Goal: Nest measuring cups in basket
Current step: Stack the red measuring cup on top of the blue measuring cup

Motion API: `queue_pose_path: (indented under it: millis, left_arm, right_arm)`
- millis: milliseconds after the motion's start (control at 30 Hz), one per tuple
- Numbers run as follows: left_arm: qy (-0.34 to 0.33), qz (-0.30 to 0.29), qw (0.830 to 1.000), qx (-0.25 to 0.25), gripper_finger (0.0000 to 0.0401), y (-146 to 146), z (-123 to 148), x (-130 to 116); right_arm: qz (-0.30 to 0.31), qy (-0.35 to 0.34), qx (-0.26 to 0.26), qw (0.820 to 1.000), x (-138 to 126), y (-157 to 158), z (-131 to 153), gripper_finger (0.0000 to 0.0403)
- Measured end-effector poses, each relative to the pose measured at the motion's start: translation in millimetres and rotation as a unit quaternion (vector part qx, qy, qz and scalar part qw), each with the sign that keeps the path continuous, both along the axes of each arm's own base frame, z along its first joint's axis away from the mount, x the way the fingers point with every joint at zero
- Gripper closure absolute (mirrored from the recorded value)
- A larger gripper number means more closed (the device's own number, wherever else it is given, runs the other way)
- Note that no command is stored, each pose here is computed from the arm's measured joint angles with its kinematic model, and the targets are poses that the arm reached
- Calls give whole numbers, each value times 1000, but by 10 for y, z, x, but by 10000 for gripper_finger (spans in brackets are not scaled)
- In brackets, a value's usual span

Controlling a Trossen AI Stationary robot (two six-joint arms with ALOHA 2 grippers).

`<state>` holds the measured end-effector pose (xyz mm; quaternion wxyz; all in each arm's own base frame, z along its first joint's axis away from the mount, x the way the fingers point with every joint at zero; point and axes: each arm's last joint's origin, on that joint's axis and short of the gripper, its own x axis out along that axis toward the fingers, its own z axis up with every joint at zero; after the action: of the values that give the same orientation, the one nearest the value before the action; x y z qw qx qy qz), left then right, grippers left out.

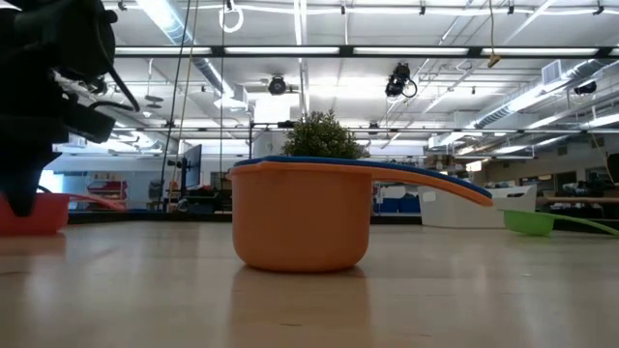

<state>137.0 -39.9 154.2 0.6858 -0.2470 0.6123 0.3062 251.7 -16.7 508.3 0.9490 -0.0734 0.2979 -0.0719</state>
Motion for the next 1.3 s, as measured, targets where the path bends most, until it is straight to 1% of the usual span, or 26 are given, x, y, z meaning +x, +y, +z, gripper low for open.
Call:
queue_pose_path:
  millis: [67, 167, 267, 367, 500, 567, 667, 733, 833, 933, 1000, 1167, 1300]
  left_arm:
    - [-2, 1, 1000, -6, 386, -4, 1, 4]
    - [-17, 12, 1000, -11, 388, -15, 15, 37]
    - [-40, 13, 999, -26, 392, -46, 126, 121]
    - [-78, 6, 996, -37, 392, -87, 339, 247]
    - [-141, -35, 988, -47, 392, -158, 746, 424]
    - [-165, -58, 984, -41, 392, -201, 957, 523]
    - [-160, -92, 983, -16, 392, -275, 1245, 669]
    - [-144, -115, 983, -3, 392, -337, 1388, 820]
    - [-119, -155, 981, 6, 392, -439, 1513, 1098]
    - [-113, -199, 973, -4, 392, -562, 1584, 1405]
    - [-122, -219, 968, -9, 392, -638, 1632, 1613]
    - [-150, -234, 960, -18, 392, -789, 1743, 2031]
    - [-162, -238, 958, -21, 392, -918, 1724, 2297]
  right_arm:
    - [0, -3, 0, 1000, 3, 0, 5, 398]
    - [0, -6, -1, 1000, 6, 0, 9, 398]
    - [2, -6, -3, 1000, -1, 0, 13, 398]
    - [2, -10, -3, 1000, -40, 3, 34, 398]
    - [-12, -22, -15, 1000, -148, 4, 92, 398]
    - [-24, -30, -22, 999, -229, 2, 132, 398]
    - [-28, -44, -25, 998, -356, 5, 192, 398]
    - [-29, -54, -24, 998, -440, 9, 229, 398]
    - [-33, -67, -18, 997, -549, 14, 273, 398]
    - [-35, -73, -15, 997, -609, 16, 294, 398]
    - [-35, -73, -15, 997, -633, 18, 297, 398]
    - [-36, -61, -15, 997, -678, 19, 283, 398]
    - [-36, -58, -15, 998, -686, 20, 278, 398]
